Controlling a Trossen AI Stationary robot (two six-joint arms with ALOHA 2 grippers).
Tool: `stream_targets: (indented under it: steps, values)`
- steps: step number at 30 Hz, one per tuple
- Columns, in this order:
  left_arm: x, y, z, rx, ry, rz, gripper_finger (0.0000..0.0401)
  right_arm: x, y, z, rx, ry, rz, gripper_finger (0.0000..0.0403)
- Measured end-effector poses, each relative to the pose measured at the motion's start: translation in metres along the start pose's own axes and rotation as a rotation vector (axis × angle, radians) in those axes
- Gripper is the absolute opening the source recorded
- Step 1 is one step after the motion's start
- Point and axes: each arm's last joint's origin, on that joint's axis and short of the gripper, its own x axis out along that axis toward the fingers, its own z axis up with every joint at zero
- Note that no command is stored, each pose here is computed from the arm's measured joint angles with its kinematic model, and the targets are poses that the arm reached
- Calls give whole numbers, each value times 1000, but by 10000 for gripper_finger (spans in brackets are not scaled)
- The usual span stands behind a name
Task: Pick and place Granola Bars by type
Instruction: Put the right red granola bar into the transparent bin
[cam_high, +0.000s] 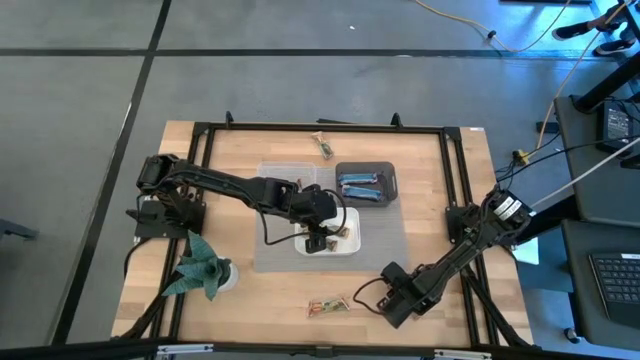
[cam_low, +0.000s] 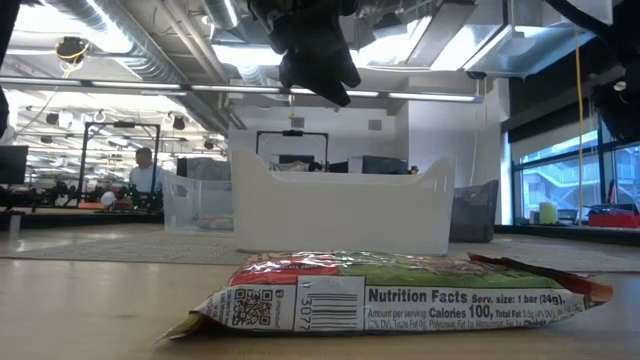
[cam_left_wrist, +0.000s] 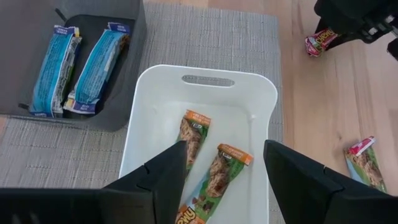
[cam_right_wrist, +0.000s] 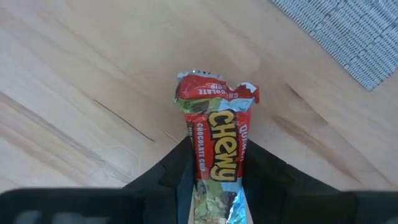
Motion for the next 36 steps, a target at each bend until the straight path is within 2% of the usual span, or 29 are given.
stream_targets:
  steps: [7, 15, 22, 26, 29, 33, 36]
  values:
    - [-5, 0, 1, 72, -12, 0, 205, -39, -1, 6, 14, -171, 140, 119]
    - [-12, -1, 10, 91, -102, -25, 206, -106, -21, 19, 38, -516, 364, 119]
    - [-17, -12, 27, 169, -275, -256, 207, -167, -47, 31, 11, -959, 497, 119]
    - [-22, -16, 39, 182, -403, -335, 207, -197, -54, 35, -1, -1219, 483, 119]
    - [-23, -18, 46, 186, -480, -366, 207, -215, -53, 37, -11, -1365, 419, 119]
    - [-25, -19, 50, 182, -530, -376, 207, -234, -47, 43, -75, -1444, 383, 119]
    - [-25, -19, 50, 172, -527, -377, 207, -245, -44, 51, -131, -1471, 415, 119]
